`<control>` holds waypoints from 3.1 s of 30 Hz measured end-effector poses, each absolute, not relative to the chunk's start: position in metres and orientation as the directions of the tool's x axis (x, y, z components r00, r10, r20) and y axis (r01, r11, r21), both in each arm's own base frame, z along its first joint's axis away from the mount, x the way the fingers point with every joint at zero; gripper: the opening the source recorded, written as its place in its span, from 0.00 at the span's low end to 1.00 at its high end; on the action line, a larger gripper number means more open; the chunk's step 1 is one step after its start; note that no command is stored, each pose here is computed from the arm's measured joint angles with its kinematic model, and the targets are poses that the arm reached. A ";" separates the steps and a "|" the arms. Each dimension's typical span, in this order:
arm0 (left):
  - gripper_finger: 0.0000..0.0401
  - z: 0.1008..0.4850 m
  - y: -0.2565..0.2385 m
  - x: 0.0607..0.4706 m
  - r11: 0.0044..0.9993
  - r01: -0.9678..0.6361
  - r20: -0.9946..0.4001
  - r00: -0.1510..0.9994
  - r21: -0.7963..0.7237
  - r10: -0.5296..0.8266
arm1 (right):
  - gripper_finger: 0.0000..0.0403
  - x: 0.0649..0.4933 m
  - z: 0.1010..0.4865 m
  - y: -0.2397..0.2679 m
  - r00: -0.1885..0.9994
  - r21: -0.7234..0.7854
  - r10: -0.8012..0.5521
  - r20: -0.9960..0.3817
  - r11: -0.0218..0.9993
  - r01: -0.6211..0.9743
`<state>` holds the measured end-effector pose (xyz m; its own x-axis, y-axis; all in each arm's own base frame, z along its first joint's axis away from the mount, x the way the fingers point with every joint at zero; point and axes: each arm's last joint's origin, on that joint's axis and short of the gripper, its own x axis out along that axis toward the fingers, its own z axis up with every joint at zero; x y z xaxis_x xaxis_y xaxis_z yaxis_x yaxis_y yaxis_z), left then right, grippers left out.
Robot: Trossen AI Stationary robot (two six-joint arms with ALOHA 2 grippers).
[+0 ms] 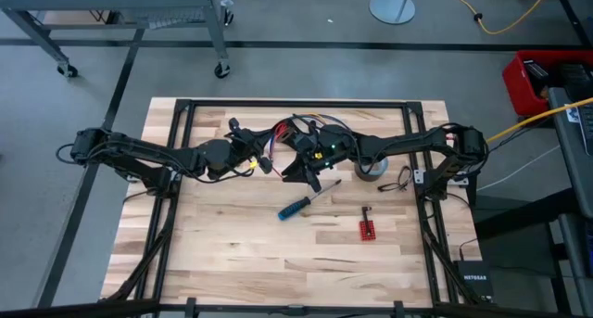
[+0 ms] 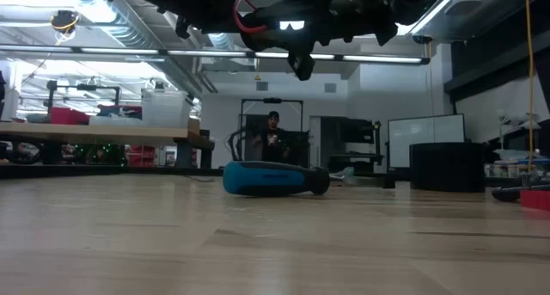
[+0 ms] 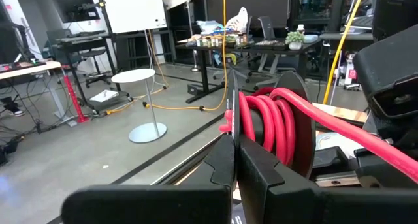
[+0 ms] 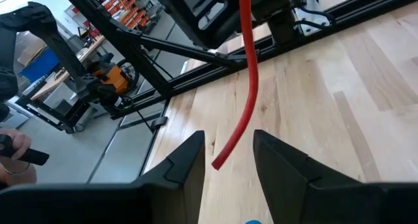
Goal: Coil cords
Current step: Coil the red wire onto the spool
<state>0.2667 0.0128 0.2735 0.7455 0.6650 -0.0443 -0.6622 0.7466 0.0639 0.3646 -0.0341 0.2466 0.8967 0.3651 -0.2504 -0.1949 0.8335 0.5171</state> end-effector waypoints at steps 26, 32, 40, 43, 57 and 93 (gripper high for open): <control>0.00 0.273 0.013 0.267 0.746 -0.662 -0.045 0.745 0.064 0.665 | 0.14 0.364 0.245 -0.034 0.891 0.559 0.367 -0.266 0.812 -0.168; 0.00 0.273 0.013 0.267 0.747 -0.662 -0.045 0.745 0.064 0.665 | 0.02 0.364 0.245 -0.034 0.891 0.557 0.367 -0.266 0.813 -0.169; 0.00 0.273 0.013 0.267 0.746 -0.663 -0.045 0.745 0.064 0.665 | 0.01 0.364 0.245 -0.034 0.891 0.557 0.367 -0.266 0.813 -0.169; 0.00 0.273 0.013 0.267 0.746 -0.663 -0.045 0.745 0.064 0.666 | 0.02 0.364 0.245 -0.034 0.891 0.557 0.368 -0.266 0.813 -0.170; 0.00 0.273 0.013 0.267 0.746 -0.662 -0.045 0.745 0.064 0.665 | 0.02 0.364 0.245 -0.034 0.889 0.537 0.374 -0.264 0.823 -0.187; 0.00 0.273 0.013 0.267 0.746 -0.663 -0.045 0.745 0.065 0.666 | 0.39 0.366 0.245 -0.022 0.902 0.519 0.333 -0.275 0.841 -0.152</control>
